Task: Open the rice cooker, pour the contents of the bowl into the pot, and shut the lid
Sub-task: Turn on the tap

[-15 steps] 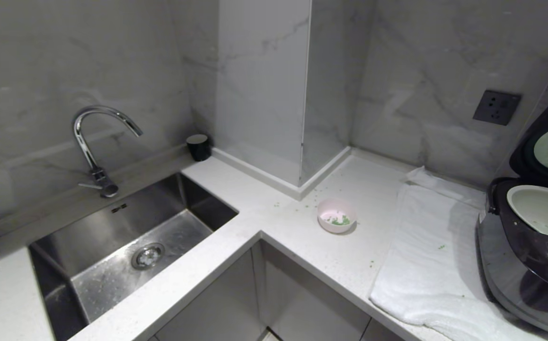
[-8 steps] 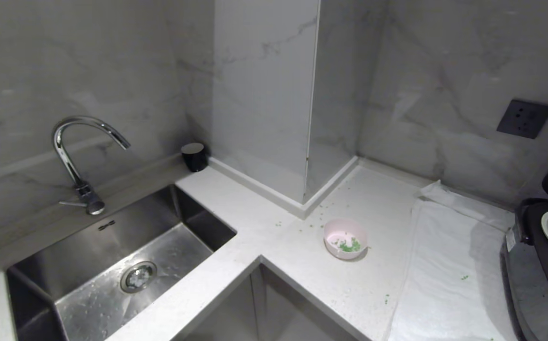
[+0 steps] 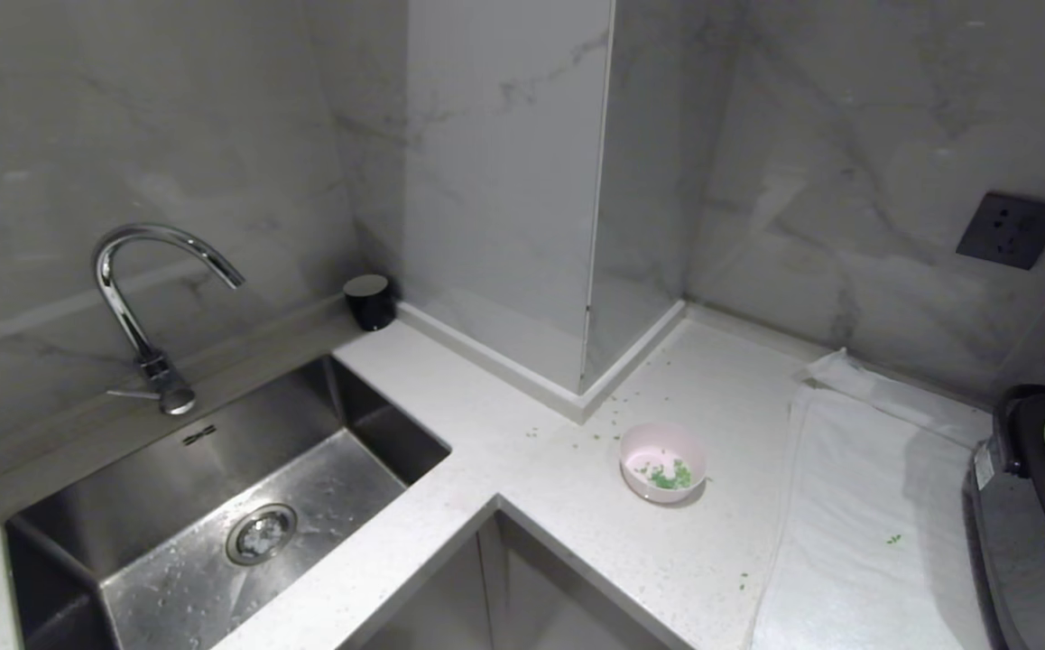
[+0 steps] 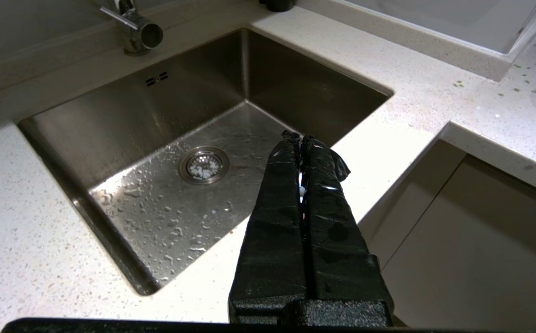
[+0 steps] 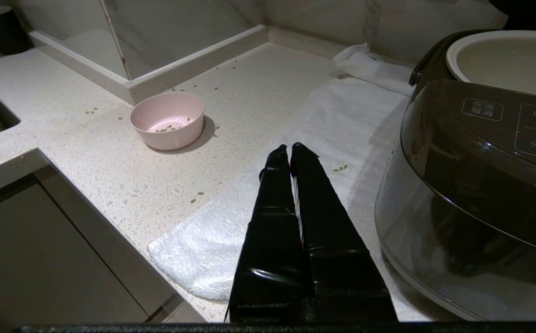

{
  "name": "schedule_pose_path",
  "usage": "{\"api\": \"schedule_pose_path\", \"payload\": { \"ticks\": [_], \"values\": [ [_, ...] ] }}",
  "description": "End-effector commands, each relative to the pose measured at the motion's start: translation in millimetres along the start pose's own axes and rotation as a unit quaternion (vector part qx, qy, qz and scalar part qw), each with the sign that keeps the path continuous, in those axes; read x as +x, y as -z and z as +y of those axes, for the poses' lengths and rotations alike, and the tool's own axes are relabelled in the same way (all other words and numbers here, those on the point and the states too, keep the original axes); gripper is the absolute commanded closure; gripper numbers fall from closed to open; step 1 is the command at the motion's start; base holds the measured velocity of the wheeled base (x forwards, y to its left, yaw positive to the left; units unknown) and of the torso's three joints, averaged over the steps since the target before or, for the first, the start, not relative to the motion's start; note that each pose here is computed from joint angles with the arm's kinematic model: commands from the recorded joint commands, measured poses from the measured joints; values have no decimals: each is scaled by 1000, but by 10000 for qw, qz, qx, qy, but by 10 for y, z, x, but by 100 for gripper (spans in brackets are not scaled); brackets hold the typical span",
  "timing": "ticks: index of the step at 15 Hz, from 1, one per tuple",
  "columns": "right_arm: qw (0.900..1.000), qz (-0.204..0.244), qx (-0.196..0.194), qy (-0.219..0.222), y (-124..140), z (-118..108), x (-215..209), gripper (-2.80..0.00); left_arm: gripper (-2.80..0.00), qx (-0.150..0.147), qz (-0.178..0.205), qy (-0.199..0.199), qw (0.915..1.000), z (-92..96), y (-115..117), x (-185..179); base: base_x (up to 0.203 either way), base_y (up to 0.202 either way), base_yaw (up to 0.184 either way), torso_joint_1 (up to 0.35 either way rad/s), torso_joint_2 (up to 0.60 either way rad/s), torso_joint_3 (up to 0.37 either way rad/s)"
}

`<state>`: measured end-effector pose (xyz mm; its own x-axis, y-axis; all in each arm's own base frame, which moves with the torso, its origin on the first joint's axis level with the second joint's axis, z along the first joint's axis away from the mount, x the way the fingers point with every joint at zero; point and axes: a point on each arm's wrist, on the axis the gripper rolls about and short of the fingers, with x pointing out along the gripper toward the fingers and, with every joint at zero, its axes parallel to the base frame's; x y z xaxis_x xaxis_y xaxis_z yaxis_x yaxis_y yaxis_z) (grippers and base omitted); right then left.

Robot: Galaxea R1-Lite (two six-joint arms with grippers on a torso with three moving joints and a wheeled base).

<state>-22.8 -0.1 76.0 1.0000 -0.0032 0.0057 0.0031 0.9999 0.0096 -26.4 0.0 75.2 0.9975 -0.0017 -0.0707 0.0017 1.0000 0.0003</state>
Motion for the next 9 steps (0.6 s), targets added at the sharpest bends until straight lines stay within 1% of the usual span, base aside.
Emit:
{"api": "schedule_pose_path", "payload": {
  "ticks": [1,2,3,5,7,9],
  "values": [
    [10000,1,-2,-1,2,0,1,0,0,-142,-55,-94,9998,3,-24,-10,0,0,0,0,0,0],
    [10000,3,-2,-1,3,0,1,0,0,-176,-220,-100,9996,3,-128,-48,0,0,0,0,0,0],
    [10000,6,-2,-1,3,0,1,0,0,-223,-325,-92,9992,2,-281,-82,0,0,0,0,0,0],
    [10000,6,-2,-1,3,0,1,0,0,-291,-94,-100,9995,3,-546,-9,0,0,0,0,0,0],
    [10000,6,-2,-1,3,0,1,0,0,-339,-104,-103,9993,3,-855,109,0,0,0,0,0,0],
    [10000,6,-2,-1,3,0,1,0,0,-402,67,-108,9991,4,-1065,315,0,0,0,0,0,0]
  ]
}}
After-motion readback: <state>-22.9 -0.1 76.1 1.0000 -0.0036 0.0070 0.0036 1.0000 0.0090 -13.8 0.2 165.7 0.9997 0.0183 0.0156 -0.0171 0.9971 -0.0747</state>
